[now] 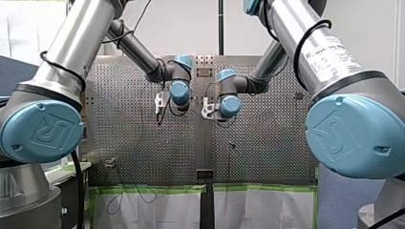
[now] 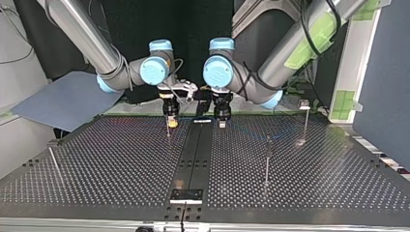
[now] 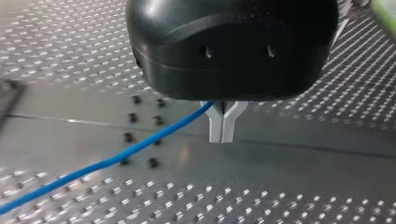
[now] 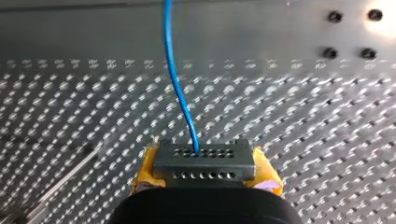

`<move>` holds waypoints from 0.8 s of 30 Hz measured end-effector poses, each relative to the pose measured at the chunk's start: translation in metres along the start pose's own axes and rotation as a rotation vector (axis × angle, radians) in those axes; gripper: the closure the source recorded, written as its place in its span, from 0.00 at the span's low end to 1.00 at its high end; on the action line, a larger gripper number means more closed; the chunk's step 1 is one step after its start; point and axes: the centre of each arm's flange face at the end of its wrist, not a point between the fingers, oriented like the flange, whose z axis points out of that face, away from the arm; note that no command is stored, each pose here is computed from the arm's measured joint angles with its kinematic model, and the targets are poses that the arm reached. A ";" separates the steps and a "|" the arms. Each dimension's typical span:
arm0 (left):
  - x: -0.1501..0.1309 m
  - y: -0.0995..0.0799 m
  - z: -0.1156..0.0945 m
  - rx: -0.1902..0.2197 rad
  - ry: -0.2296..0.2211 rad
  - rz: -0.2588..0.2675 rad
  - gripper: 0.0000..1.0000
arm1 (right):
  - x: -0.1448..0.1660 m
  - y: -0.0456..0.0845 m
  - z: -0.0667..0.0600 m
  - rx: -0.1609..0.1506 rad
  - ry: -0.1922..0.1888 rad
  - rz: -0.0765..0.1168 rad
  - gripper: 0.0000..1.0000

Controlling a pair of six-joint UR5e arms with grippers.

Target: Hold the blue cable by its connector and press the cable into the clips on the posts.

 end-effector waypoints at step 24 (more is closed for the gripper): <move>0.067 -0.046 -0.013 0.058 -0.037 -0.028 1.00 | -0.056 0.043 -0.034 -0.059 0.003 0.033 1.00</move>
